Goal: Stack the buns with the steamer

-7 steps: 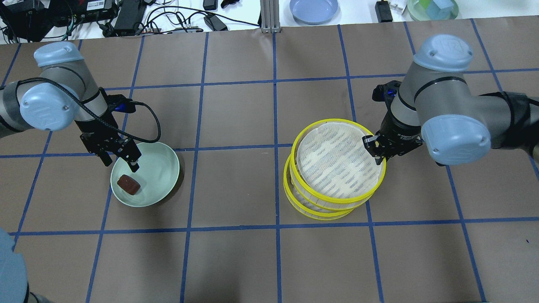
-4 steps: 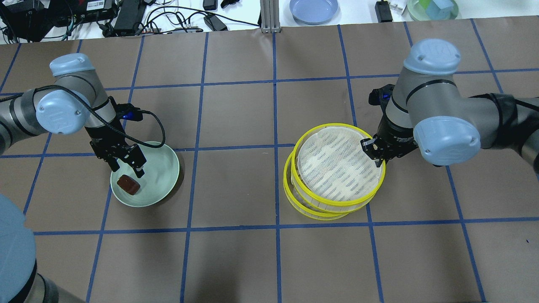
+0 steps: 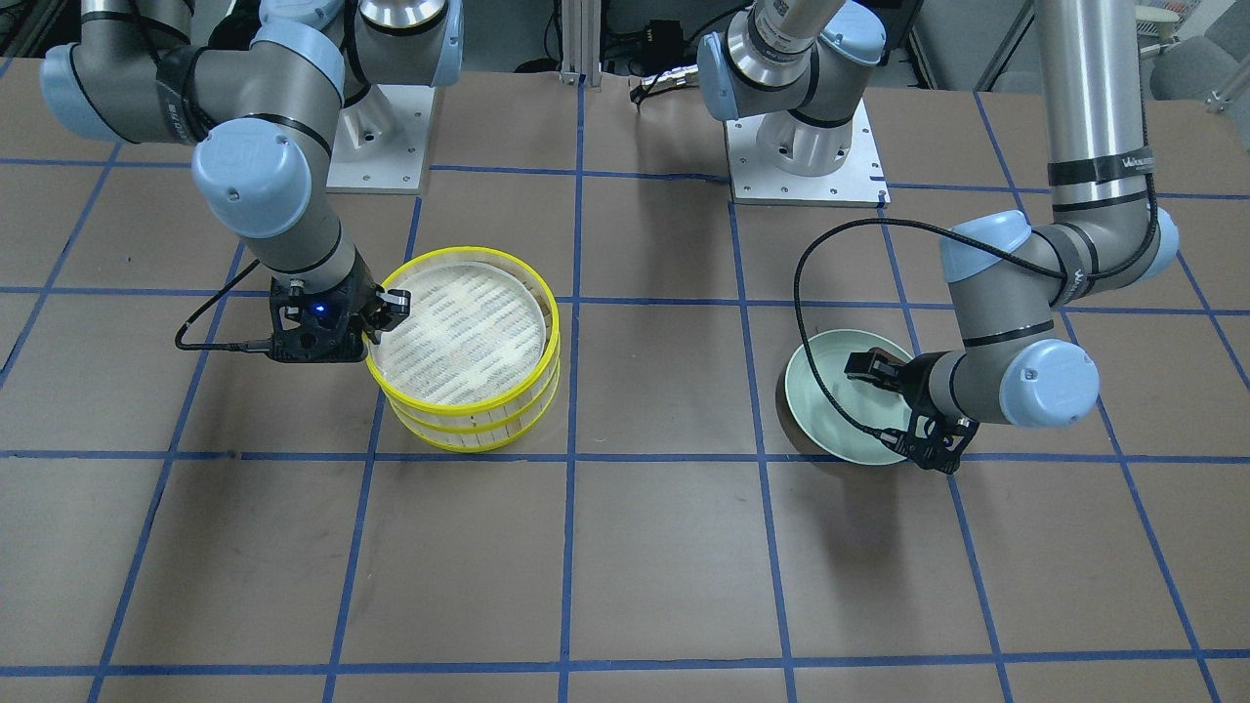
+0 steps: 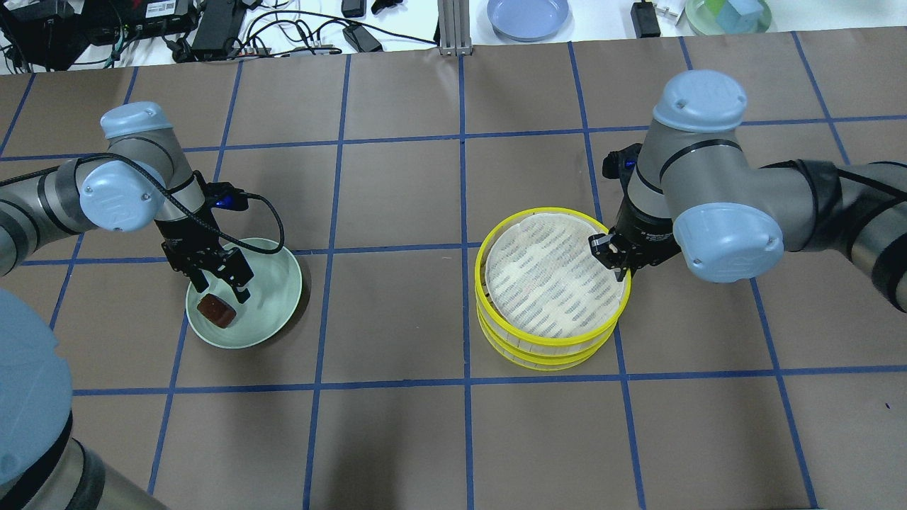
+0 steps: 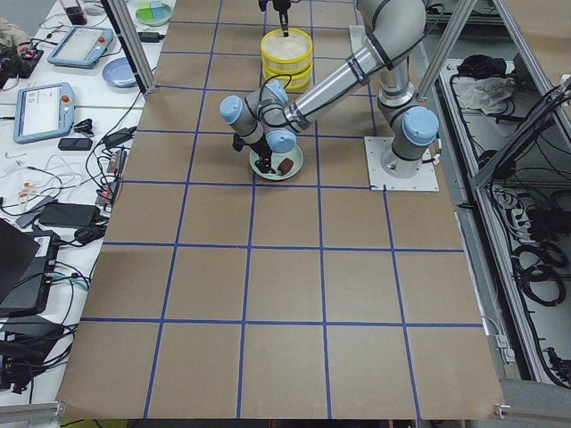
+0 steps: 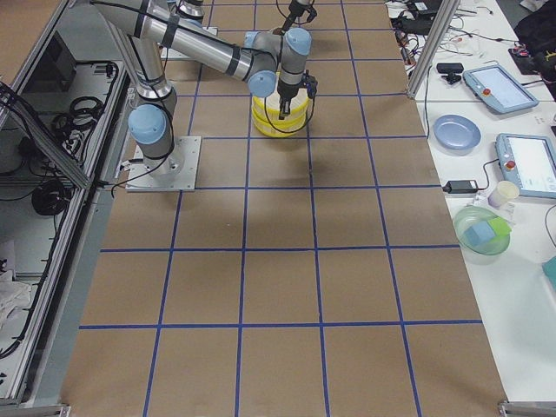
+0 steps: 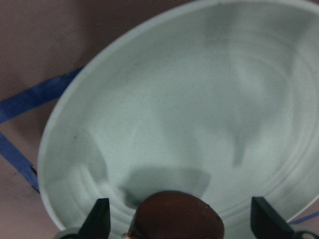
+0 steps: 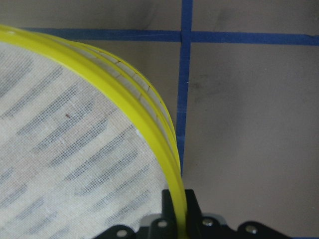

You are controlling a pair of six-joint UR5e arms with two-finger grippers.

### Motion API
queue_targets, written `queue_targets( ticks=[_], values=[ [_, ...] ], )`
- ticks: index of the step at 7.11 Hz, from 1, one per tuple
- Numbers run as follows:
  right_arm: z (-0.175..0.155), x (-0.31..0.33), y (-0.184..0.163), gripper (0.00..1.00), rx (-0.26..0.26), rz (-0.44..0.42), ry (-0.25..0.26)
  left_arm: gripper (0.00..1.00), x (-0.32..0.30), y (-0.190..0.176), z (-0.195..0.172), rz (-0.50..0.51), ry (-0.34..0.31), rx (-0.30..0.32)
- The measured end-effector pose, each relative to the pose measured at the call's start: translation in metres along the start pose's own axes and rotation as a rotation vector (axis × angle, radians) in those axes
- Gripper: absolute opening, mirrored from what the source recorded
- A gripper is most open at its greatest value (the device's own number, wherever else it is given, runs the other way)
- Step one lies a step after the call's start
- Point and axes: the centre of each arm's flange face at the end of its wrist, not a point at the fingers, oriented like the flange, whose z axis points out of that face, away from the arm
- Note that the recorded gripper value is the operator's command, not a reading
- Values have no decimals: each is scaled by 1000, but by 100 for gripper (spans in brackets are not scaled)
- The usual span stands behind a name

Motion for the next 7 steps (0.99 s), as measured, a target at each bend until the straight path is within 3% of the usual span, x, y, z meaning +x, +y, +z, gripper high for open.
queue_targets(
  ticks=[2,4,7],
  values=[
    [1,-4,-1,0,3,-8,16,38,1,1,4,-2,5,-9],
    [1,-2,-2,0,4,-13,36,0,1,1,5,-3,6,-14],
    [2,0,-2,0,2,-14,54,0,1,0,1,-3,9,-3]
  ],
)
